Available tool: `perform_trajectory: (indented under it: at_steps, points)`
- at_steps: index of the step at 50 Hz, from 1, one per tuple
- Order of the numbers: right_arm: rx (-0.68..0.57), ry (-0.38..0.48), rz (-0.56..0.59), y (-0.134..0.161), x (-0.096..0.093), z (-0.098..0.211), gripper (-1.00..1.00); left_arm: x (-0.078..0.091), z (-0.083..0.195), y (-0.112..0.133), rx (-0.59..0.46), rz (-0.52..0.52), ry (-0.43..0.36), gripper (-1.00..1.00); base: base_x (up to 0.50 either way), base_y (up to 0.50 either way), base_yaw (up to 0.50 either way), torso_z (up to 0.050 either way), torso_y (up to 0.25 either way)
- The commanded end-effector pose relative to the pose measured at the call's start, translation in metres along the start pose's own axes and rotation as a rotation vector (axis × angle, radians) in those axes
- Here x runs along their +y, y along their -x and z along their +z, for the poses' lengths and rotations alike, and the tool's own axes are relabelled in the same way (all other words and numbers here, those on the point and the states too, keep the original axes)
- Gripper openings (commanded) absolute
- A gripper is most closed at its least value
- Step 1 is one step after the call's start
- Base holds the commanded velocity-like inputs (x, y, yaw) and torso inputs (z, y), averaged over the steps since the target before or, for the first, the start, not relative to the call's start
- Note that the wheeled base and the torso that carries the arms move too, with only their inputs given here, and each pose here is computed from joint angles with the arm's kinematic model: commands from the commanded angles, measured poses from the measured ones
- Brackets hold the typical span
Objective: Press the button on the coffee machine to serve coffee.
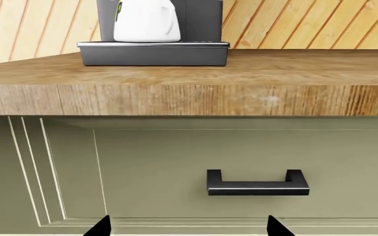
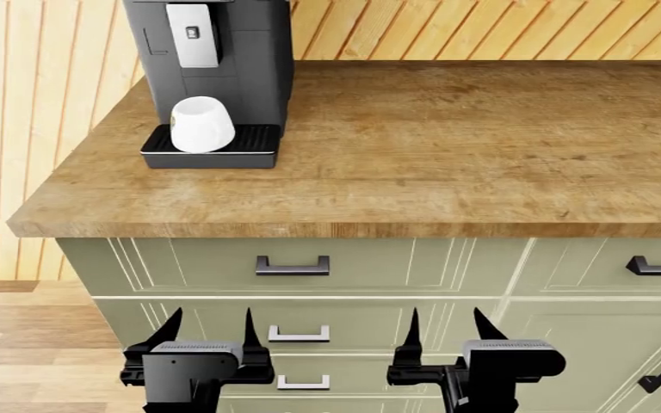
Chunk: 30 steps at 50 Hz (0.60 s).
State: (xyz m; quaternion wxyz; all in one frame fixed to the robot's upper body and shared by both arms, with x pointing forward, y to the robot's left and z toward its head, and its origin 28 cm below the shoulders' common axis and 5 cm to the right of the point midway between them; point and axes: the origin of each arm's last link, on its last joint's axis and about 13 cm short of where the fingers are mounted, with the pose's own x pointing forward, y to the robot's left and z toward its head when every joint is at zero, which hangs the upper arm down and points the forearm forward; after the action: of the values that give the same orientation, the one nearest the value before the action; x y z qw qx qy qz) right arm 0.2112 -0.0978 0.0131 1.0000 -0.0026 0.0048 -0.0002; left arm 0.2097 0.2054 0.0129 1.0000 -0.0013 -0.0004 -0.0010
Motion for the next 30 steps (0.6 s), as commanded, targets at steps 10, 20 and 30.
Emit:
perform_trajectory:
  at_steps: [10, 20, 30]
  points:
    - [0.003, 0.006, 0.008, 0.0001, 0.0015, 0.0, 1.0, 0.0039, -0.0003, 0.0009, 0.0, 0.001, -0.001, 1.0, 0.0, 0.5, 0.0, 0.0, 0.0]
    - [0.003, 0.006, 0.01, 0.0003, 0.0016, -0.0001, 1.0, 0.0015, 0.0004, -0.0002, -0.002, 0.003, -0.006, 1.0, 0.0, 0.5, 0.0, 0.0, 0.0]
    - [0.003, 0.013, 0.0, 0.0003, 0.0011, -0.0004, 1.0, 0.0021, 0.0006, -0.0004, 0.002, 0.008, -0.004, 1.0, 0.0, 0.5, 0.0, 0.0, 0.0]
